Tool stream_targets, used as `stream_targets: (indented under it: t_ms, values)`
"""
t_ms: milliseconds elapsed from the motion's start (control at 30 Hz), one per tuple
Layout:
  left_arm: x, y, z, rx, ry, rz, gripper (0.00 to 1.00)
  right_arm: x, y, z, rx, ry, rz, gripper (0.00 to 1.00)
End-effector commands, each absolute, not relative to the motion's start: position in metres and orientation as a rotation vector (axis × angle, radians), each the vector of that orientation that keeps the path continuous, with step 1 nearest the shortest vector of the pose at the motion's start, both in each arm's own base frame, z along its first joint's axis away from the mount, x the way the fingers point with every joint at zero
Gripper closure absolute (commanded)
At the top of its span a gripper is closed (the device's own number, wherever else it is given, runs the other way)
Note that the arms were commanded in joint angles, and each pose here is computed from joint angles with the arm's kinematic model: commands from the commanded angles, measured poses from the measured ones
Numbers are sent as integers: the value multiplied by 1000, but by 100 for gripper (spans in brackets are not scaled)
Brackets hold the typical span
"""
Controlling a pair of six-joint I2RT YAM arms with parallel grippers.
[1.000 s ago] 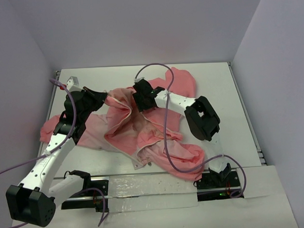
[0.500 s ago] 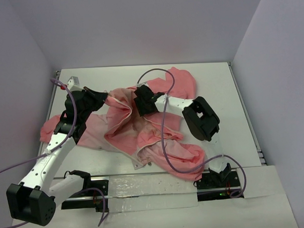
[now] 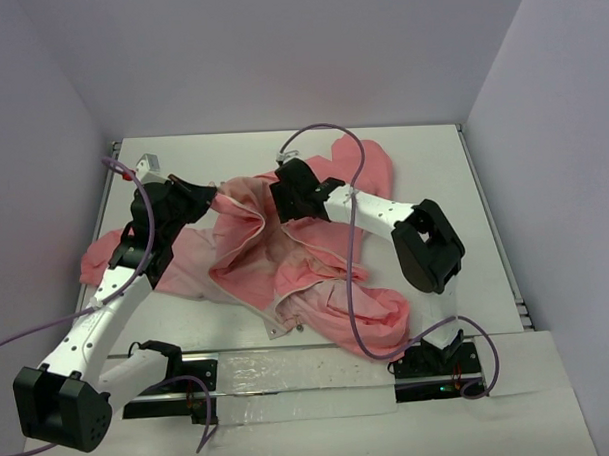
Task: Zip up the jacket
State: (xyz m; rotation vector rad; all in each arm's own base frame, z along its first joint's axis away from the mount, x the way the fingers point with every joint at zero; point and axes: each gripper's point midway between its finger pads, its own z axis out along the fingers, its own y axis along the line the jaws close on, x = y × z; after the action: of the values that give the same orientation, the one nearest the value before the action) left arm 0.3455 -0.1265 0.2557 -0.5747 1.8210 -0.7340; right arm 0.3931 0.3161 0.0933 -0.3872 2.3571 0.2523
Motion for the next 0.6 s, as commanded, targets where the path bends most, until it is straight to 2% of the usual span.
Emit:
stream_targets:
  t_ms: [0, 433, 567]
  values:
    - [347, -126, 270, -563, 1769, -759, 100, 382, 318, 90, -403, 2386, 269, 31]
    - [345, -124, 270, -563, 1768, -748, 100, 377, 336, 34, -442, 2497, 304, 32]
    - [345, -124, 271, -561, 1769, -750, 100, 380, 337, 23, -415, 2515, 284, 36]
